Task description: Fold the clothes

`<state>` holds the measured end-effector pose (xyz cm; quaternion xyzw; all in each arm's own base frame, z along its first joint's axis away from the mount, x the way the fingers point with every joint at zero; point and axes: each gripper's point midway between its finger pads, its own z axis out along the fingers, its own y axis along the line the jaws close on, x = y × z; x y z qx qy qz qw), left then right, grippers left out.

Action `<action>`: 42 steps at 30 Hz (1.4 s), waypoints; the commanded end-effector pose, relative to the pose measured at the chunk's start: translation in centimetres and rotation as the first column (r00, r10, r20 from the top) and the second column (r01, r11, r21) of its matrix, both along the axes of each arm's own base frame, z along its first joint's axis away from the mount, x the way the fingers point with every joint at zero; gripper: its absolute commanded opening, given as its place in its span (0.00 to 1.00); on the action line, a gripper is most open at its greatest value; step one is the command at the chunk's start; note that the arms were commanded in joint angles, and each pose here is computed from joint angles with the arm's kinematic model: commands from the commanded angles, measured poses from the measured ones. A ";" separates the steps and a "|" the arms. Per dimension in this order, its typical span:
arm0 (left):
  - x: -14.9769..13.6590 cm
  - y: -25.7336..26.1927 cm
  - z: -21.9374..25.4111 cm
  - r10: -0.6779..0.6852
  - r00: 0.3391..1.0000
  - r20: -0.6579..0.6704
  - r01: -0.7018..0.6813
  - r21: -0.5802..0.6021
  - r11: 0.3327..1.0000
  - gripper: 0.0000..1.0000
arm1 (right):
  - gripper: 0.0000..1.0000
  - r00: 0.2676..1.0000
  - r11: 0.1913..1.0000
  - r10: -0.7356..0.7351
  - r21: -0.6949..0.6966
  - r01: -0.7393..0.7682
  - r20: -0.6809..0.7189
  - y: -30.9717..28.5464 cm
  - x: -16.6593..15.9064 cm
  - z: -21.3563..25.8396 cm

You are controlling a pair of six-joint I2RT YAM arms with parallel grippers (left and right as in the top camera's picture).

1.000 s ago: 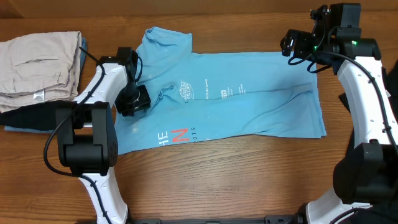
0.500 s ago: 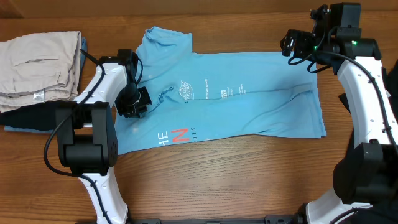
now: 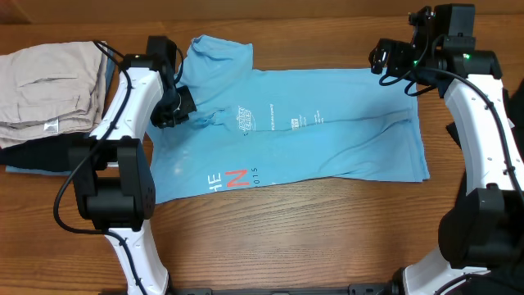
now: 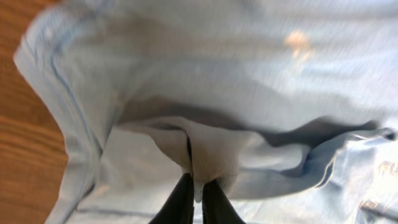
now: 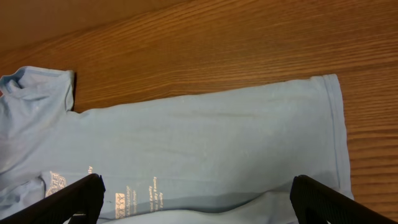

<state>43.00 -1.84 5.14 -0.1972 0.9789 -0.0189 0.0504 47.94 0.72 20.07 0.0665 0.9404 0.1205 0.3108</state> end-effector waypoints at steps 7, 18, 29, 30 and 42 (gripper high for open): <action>4.2 0.6 1.6 -0.003 0.985 0.172 0.000 0.020 1.000 0.63 | 1.00 1.000 1.000 0.000 0.004 0.000 0.012 0.0 0.0 0.4; 7.1 1.0 12.0 0.026 0.950 0.311 0.002 -0.088 0.996 1.00 | 1.00 1.000 1.000 0.000 0.004 0.000 0.013 0.0 0.0 0.4; 7.0 1.1 11.9 0.027 0.951 0.308 -0.002 -0.080 0.997 1.00 | 1.00 1.000 1.000 0.000 0.004 0.000 0.013 0.0 0.0 0.4; 7.0 1.1 11.9 0.026 0.951 0.308 -0.002 -0.080 0.997 1.00 | 1.00 1.000 1.000 0.000 0.004 0.000 0.015 0.0 0.1 0.4; 7.0 1.1 11.8 0.027 0.951 0.308 -0.002 -0.080 0.997 1.00 | 1.00 0.729 0.727 0.684 0.053 -0.685 0.043 22.7 -4.9 -3.3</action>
